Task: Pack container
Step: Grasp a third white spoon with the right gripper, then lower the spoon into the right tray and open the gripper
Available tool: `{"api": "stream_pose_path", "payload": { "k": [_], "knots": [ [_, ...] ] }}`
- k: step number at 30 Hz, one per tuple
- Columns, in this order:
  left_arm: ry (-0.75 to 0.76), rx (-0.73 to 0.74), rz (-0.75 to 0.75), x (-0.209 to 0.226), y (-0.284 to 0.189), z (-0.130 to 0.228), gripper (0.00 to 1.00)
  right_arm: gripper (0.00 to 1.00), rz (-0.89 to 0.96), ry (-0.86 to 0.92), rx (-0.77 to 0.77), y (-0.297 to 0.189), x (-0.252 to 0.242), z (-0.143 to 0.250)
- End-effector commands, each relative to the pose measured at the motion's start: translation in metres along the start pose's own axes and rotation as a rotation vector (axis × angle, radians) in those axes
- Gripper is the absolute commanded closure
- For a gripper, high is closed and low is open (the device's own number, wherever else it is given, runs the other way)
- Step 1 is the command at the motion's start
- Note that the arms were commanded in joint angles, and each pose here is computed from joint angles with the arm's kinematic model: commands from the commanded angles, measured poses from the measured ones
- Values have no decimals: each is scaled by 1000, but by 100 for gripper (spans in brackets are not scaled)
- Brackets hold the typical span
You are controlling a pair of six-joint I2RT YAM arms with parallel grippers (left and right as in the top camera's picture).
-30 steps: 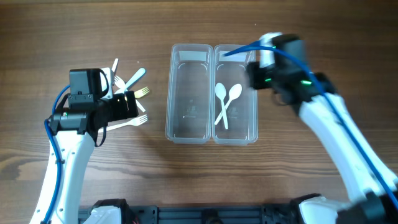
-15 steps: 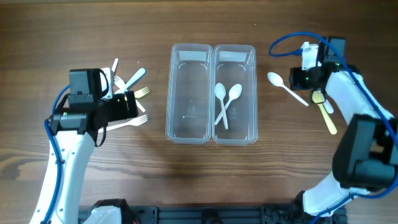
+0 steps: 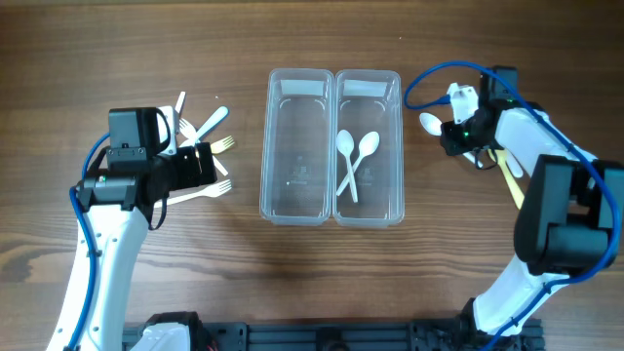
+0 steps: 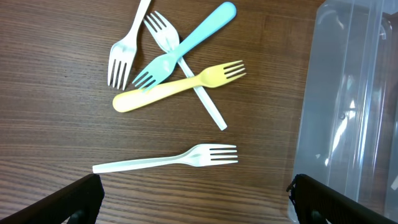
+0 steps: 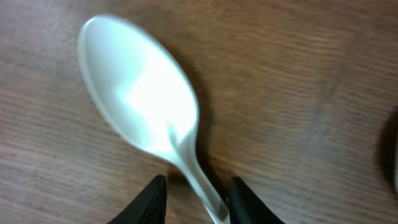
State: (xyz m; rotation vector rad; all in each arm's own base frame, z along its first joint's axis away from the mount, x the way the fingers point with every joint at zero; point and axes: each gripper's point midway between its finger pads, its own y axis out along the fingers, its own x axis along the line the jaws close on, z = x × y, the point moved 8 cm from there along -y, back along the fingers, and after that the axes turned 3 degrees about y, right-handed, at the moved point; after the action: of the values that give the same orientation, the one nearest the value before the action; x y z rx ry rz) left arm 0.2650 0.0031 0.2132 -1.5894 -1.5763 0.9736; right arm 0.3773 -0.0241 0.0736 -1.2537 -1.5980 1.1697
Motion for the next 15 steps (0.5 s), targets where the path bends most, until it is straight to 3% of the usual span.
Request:
{"api": "stream_pose_path", "payload": {
  "k": [1, 5, 6, 9, 13, 15],
  "knots": [
    [14, -16, -9, 0, -3, -5, 0, 67, 60, -49, 84, 8, 15, 8],
    [14, -16, -9, 0, -3, -5, 0, 80, 82, -14, 114, 7, 14, 13],
    [14, -16, -9, 0, -3, -5, 0, 88, 82, -1, 115, 7, 15, 13],
    [14, -16, -9, 0, -3, -5, 0, 95, 81, 81, 108, 6, 15, 11],
    [14, -16, -9, 0, -3, -5, 0, 96, 6, 182, 46, -27, 21, -15],
    [14, -16, -9, 0, -3, -5, 0, 96, -121, 242, -41, -76, 32, -44]
  ]
}}
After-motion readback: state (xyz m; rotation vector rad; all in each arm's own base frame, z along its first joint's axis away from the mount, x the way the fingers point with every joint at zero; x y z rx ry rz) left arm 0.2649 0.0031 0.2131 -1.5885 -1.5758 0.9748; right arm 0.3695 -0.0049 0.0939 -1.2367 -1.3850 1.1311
